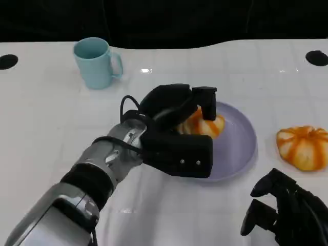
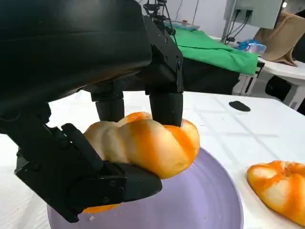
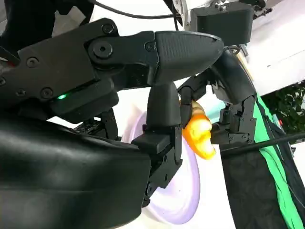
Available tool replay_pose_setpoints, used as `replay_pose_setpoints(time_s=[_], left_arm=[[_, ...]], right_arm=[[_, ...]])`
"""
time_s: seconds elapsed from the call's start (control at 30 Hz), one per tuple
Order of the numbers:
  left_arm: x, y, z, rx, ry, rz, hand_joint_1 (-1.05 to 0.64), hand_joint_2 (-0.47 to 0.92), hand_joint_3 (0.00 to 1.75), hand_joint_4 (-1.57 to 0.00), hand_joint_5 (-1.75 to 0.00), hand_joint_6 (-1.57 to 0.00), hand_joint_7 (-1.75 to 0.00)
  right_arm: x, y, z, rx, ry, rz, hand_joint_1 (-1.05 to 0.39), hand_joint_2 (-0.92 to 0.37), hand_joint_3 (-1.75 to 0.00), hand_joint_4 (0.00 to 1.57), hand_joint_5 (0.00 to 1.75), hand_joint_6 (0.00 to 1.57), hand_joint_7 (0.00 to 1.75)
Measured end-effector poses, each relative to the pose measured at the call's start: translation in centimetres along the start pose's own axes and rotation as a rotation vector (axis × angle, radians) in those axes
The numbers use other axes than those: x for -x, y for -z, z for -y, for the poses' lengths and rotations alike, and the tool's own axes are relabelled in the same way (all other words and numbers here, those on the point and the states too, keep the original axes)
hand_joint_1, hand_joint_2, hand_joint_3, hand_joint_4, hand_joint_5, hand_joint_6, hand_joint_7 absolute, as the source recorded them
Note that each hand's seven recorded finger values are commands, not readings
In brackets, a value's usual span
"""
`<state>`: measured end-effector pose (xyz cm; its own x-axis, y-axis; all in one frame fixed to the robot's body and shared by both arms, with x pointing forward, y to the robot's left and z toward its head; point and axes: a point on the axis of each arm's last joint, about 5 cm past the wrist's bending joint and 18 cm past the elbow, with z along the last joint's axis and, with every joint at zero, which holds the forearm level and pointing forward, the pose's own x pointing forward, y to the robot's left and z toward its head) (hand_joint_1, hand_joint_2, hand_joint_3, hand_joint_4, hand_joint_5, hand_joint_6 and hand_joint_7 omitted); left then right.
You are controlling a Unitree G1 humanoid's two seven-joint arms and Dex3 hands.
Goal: Grasp the bread from the table and place it into the plate.
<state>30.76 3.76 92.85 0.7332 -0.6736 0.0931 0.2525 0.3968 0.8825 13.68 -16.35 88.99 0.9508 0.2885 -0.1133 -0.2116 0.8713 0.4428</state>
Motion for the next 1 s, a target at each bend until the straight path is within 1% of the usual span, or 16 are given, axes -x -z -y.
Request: replay_pose_setpoints(time_s=[0.9, 0.93, 0.97, 1.0], left_arm=[[0.0, -0.01, 0.0, 0.001, 0.0, 0.001, -0.21, 0.56, 1.09, -0.81, -1.75, -0.68, -1.53], [0.0, -0.01, 0.0, 0.001, 0.0, 0.001, -0.46, 0.76, 0.69, -0.4, -1.05, -0.36, -0.87], [-0.03, -0.02, -0.05, -0.002, 0.016, 0.001, -0.54, 0.84, 0.52, -0.3, -0.73, -0.3, -0.54], [-0.1, -0.03, -0.16, -0.011, 0.054, 0.002, -0.6, 0.89, 0.41, -0.24, -0.53, -0.27, -0.33]], right_arm=[[0.0, -0.01, 0.0, 0.0, 0.0, 0.0, -0.5, -0.92, -0.44, 0.63, 1.75, 0.44, 1.63], [0.0, -0.01, 0.0, 0.0, 0.0, 0.0, -0.5, -0.92, -0.44, 0.62, 1.75, 0.44, 1.63], [0.01, 0.0, 0.0, 0.0, 0.0, 0.0, -0.5, -0.92, -0.44, 0.62, 1.75, 0.44, 1.63], [0.01, -0.01, 0.0, -0.001, 0.0, 0.0, -0.5, -0.92, -0.44, 0.62, 1.75, 0.44, 1.63]])
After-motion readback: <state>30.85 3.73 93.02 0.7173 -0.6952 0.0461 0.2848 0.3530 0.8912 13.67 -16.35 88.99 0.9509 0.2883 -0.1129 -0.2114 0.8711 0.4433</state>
